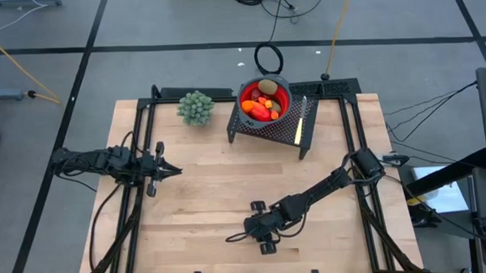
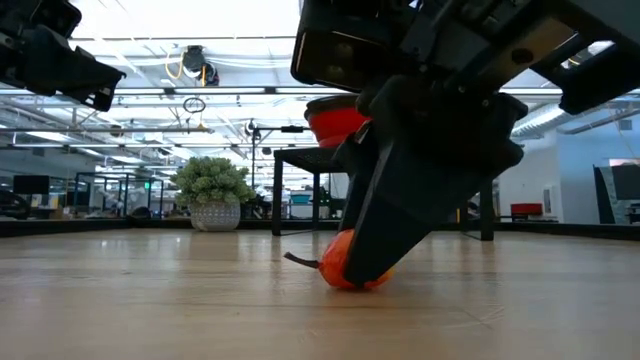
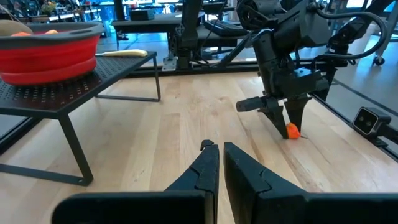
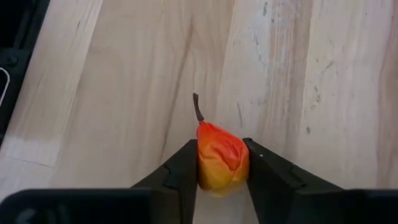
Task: Pick & Place Fruit
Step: Put the orange pear into the red strainer bowl on the shelf
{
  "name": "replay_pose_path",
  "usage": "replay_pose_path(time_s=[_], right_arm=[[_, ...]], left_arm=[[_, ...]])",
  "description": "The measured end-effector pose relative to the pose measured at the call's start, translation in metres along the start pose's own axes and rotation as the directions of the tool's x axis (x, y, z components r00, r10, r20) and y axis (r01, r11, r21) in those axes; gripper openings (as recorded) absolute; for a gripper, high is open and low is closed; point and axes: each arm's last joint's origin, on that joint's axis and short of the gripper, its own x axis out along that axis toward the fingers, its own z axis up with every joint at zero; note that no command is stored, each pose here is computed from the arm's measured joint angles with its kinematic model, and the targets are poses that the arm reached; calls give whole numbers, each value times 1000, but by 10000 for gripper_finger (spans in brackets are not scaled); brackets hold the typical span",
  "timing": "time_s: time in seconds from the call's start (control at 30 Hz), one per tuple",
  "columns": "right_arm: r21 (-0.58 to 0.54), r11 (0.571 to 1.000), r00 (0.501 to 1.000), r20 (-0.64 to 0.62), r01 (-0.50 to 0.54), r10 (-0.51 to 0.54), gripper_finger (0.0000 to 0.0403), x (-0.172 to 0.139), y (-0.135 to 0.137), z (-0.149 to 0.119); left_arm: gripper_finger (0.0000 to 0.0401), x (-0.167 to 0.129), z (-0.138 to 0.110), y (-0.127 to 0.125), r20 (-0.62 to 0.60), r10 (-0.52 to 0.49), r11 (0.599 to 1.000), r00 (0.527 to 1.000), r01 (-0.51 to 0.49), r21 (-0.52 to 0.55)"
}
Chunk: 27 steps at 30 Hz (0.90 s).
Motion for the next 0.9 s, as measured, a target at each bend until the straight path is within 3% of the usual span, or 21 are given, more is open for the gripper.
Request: replay_pose_path(time_s=[0.17,0.47,0.67,0.9], right_arm=[[13,1000,1000,23,-17,17,111,-17,-4,8],[-26,999,962,272,-24,30,115,-89,-17,47],[-47,999,874,485,-13,35,116,-134,-30,71],[-57,998,760,649,9,30,116,-173,-45,87]], left_arm=[[26,0,0,0,-1,0,1000,1000,0,0],[26,0,0,0,1,-1,1000,1000,1,3],[26,0,0,0,0,-1,1000,1000,1,4],[26,0,0,0,-1,-1,1000,1000,1,6]])
